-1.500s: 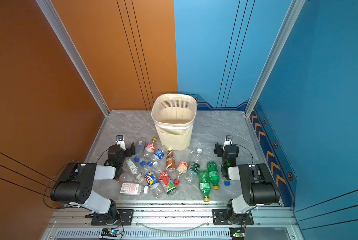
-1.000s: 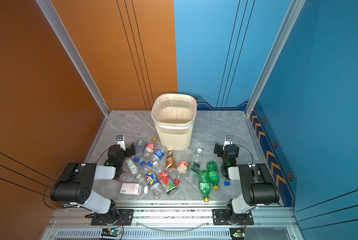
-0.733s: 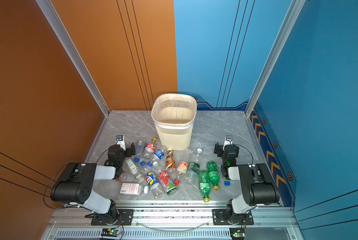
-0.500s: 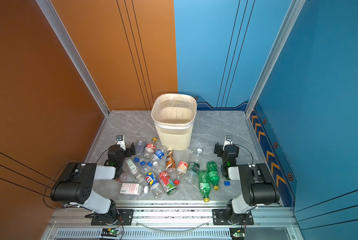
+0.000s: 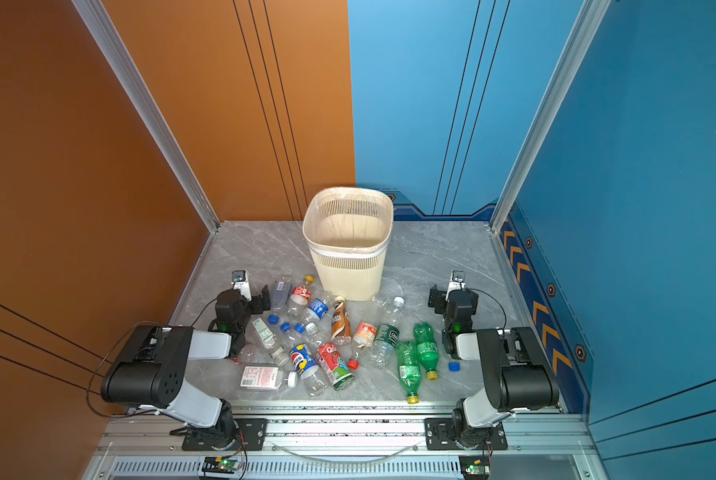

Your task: Put the plastic bottles in the bin

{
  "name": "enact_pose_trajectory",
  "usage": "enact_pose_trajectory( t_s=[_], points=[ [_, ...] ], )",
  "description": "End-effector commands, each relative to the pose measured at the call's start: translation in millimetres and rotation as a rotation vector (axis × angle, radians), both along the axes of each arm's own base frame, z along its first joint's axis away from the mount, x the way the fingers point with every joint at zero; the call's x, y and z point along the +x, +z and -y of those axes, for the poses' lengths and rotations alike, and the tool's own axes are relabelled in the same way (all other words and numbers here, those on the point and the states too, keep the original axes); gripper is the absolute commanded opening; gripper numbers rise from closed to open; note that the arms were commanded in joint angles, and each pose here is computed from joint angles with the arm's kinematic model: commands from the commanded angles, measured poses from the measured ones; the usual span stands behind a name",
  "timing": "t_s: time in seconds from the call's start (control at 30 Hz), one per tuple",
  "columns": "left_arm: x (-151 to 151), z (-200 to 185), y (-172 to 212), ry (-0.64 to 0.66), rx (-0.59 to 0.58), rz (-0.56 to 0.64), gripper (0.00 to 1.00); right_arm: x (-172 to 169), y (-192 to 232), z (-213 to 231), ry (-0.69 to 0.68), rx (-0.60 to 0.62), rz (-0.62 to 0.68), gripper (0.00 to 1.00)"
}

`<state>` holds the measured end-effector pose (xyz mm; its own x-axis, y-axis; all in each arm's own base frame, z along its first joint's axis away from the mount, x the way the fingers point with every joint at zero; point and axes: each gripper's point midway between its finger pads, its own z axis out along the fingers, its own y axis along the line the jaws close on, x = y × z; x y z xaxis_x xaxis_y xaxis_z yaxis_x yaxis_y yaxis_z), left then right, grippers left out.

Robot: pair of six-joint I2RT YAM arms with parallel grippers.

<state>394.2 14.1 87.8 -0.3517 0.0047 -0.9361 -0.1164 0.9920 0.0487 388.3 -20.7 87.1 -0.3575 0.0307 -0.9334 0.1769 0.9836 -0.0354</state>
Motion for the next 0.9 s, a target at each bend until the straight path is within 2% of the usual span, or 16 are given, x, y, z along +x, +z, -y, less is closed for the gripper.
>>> enact_pose_trajectory(
  t_s=[0.0,0.1,0.17,0.2,0.27,0.3,0.37,0.43,0.5,0.6,0.73,0.87],
  points=[
    [2,-1,5,0.002,0.007,0.014,0.98,4,16,5,-0.036,0.01,0.006,1.0],
    [-3,-10,25,0.066,0.026,0.008,0.98,-3,47,23,-0.163,0.043,-0.096,0.99],
    [-9,-20,56,0.163,0.056,0.024,0.98,-8,77,18,-0.159,0.099,-0.073,0.99],
    [-12,-24,73,0.209,0.034,0.052,0.98,-11,89,16,-0.161,0.138,-0.041,0.99],
    [-18,-25,113,0.251,-0.078,0.115,0.98,-31,104,28,-0.288,0.283,0.009,0.99],
    [-20,-21,131,0.231,-0.133,0.144,0.98,-41,104,28,-0.304,0.336,-0.016,0.99],
    [-29,-16,161,0.245,-0.275,0.25,0.98,-55,100,12,-0.166,0.386,-0.101,0.99],
    [-41,-8,168,0.215,-0.399,0.293,0.98,-75,87,9,-0.159,0.42,-0.168,0.99],
    [-49,3,173,0.128,-0.441,0.306,0.98,-97,71,8,-0.181,0.453,-0.256,0.99],
    [-65,9,174,0.1,-0.466,0.207,0.98,-124,49,-2,-0.176,0.511,-0.383,1.0],
    [-90,1,175,0.129,-0.343,0.036,0.98,-149,26,-6,-0.216,0.53,-0.519,0.99],
    [-99,-7,163,0.149,-0.264,-0.043,0.98,-163,10,-6,-0.251,0.517,-0.58,0.96]
  ],
)
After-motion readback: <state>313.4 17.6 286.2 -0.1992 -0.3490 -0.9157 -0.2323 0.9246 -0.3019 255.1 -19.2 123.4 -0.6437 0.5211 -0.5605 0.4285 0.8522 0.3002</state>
